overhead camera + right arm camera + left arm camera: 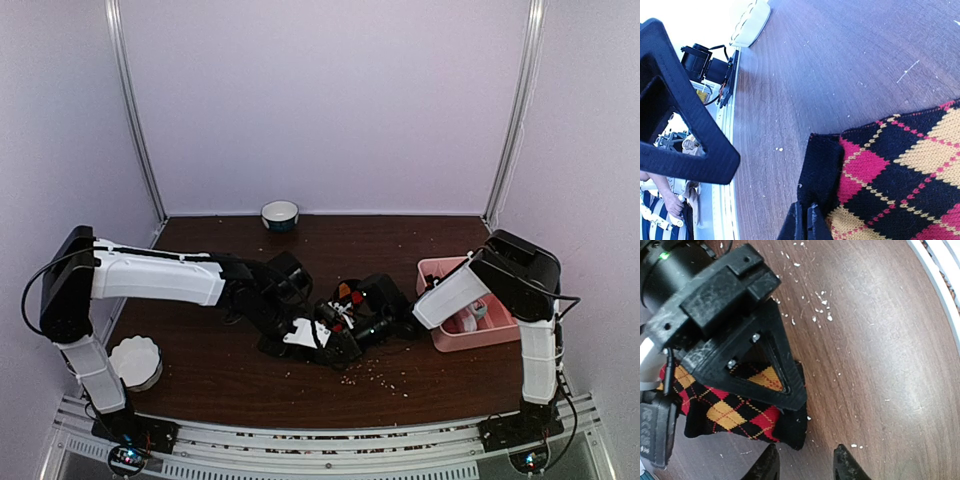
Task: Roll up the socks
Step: Roll the sock.
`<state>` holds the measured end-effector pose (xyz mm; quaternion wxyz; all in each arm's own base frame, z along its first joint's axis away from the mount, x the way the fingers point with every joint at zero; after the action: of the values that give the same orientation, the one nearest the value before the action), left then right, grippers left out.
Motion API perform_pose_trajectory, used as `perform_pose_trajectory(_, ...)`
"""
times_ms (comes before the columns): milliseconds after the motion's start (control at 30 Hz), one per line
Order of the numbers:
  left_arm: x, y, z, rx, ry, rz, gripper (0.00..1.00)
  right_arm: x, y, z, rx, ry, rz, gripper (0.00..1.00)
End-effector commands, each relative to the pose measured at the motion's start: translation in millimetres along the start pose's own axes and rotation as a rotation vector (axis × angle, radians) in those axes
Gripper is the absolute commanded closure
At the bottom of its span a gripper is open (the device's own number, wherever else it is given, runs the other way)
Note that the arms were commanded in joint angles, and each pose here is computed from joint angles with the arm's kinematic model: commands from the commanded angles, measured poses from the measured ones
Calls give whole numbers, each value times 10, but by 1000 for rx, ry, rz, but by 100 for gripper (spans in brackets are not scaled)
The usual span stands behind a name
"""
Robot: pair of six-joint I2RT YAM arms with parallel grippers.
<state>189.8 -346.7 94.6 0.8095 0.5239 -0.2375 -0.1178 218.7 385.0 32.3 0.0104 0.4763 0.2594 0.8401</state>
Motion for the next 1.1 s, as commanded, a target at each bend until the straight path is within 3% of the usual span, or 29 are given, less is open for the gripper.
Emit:
perform_pose_trajectory(0, -56, -192, -38, 8, -22, -43, 61, -611, 42, -752, 168, -307, -176, 100)
perform_pose_trajectory(233, 73, -422, -145, 83, -20, -23, 63, -589, 36, -738, 164, -311, -161, 100)
perform_pose_trajectory(600, 129, -315, -38, 35, -3, -2, 64, -570, 39, -744, 165, -312, -149, 100)
perform_pose_trajectory(800, 159, -455, -101, 76, 8, -13, 65, -558, 29, -718, 156, -314, -141, 100)
perform_pose_trajectory(1067, 17, -598, -228, 145, 22, -113, 73, -520, 53, -698, 151, -312, -132, 100)
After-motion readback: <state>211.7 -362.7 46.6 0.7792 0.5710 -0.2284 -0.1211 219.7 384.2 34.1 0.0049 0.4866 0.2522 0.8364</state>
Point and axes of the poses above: each gripper's point midway between its finger pads, its own y axis back along the fingers, its own x axis along the line the jaws close on, z = x × y, the point moved 3 cm from there along y, back along the fingers, and after that the axes turned 5 degrees about -y, right-handed, at the moved point
